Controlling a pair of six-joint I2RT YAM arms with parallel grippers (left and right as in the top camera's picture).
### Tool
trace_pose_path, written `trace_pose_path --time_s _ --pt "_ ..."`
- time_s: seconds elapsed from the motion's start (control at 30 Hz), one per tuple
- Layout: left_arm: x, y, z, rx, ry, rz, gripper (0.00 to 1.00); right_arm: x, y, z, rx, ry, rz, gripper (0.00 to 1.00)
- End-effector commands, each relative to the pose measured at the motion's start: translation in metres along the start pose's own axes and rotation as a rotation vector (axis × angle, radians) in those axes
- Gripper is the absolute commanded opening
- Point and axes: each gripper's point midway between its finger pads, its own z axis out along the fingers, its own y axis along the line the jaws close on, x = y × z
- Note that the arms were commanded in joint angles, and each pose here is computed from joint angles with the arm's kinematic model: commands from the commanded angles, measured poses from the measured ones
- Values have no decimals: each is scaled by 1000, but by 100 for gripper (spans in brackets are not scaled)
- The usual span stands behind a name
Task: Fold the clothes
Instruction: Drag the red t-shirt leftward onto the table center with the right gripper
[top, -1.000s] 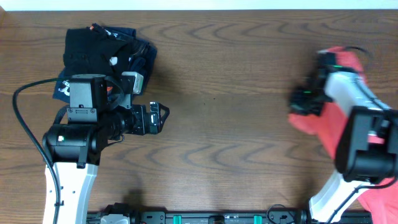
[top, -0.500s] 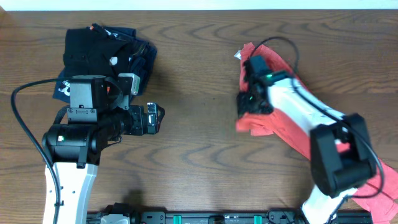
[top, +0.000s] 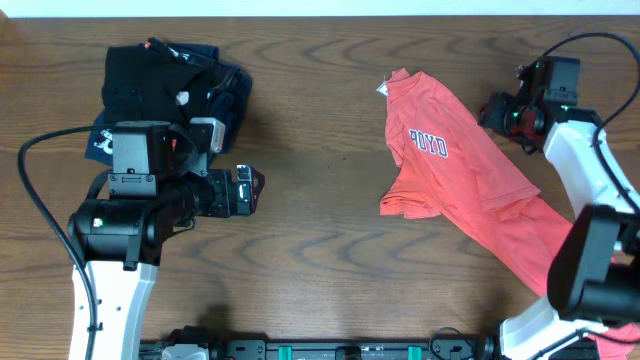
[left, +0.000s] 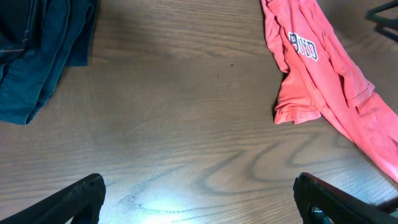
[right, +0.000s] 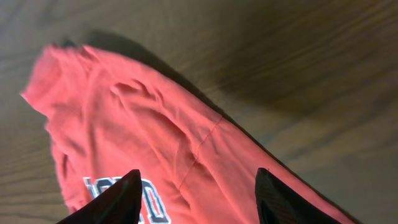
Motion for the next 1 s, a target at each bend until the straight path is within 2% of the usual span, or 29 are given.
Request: trace_pose_path --time_s 0.0,0.2,0.27,0.33,0.4,0.5,0.63,0.77,0.97 --pt "-7 -2 -6 -6 -24 32 98 19 11 24 -76 78 -97 59" --pt "-7 -2 -5 -6 -23 31 98 39 12 57 -38 123 -202 66" --pt "-7 -2 -5 -6 -22 31 98 50 6 70 6 156 -213 64" --pt "-7 -2 -5 -6 -23 31 98 61 4 78 17 191 -218 57" --pt "-7 -2 -5 -6 -22 31 98 71 -2 84 43 223 -246 45" --pt "-6 -2 -5 -6 -20 30 98 71 -20 81 146 228 -254 19" --pt "-6 -2 -5 -7 -19 30 98 62 -28 64 203 209 -255 1" --pt "-6 -1 -5 -7 -19 29 98 39 -15 30 182 131 -256 1" --pt "-5 -2 -4 -2 -14 27 98 0 21 -49 104 -58 -323 1"
